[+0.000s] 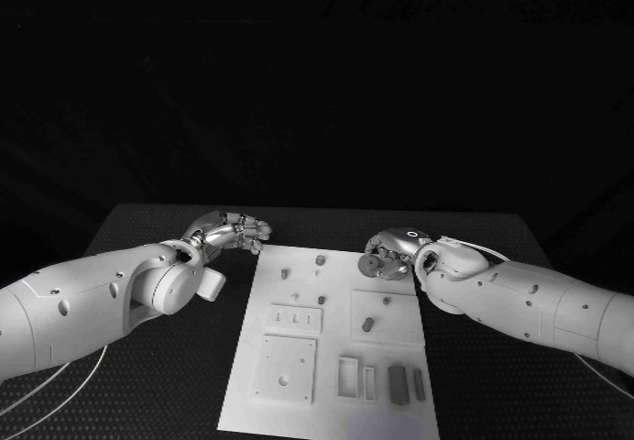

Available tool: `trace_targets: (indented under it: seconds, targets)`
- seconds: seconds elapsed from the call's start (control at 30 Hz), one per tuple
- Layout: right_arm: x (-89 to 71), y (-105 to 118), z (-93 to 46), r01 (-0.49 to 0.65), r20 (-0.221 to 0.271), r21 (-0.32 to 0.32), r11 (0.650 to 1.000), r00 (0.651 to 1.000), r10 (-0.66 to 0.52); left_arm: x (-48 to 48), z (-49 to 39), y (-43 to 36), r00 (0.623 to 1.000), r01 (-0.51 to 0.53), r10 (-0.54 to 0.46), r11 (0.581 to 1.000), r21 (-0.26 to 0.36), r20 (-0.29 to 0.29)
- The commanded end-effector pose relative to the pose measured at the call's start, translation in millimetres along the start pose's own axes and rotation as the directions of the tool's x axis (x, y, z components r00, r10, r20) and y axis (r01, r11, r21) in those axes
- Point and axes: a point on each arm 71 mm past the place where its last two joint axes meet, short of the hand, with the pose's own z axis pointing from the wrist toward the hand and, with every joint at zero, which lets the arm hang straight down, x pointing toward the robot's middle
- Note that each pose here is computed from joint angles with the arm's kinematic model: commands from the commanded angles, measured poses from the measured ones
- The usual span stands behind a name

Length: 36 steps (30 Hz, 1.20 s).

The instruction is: Assemble the parts on the task board

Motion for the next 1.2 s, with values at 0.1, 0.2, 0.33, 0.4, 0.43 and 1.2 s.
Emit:
trace_targets:
  seconds: [0.1,0.2,0.33,0.4,0.43,1.2]
  targets:
    - [13.0,-1.2,-3.1,0.046,-0.063,-0.022,0.999,0.997,-0.048,2.7,0.6,-1.1,1.000,0.008,-0.008,1.000,0.010,-0.015]
    - [14.2,-2.1,-3.6,0.047,-0.067,-0.022,0.999,0.997,-0.049,2.6,0.4,-1.1,1.000,0.007,-0.007,1.000,0.010,-0.015]
    - [15.9,-1.7,-3.7,0.048,-0.064,-0.025,0.999,0.997,-0.049,2.9,0.6,-1.0,1.000,0.007,-0.007,1.000,0.010,-0.016]
    - [15.8,-1.2,-3.4,0.050,-0.058,-0.027,0.998,0.997,-0.052,3.1,0.6,-1.0,1.000,0.008,-0.007,1.000,0.010,-0.017]
    - [15.8,-1.2,-3.4,0.051,-0.056,-0.028,0.998,0.997,-0.052,3.1,0.7,-1.0,1.000,0.008,-0.007,1.000,0.010,-0.017]
    - [24.2,-0.1,-3.9,0.164,0.013,-0.053,0.985,0.986,-0.163,4.7,-0.6,-5.0,0.999,-0.048,0.049,0.997,0.064,-0.015]
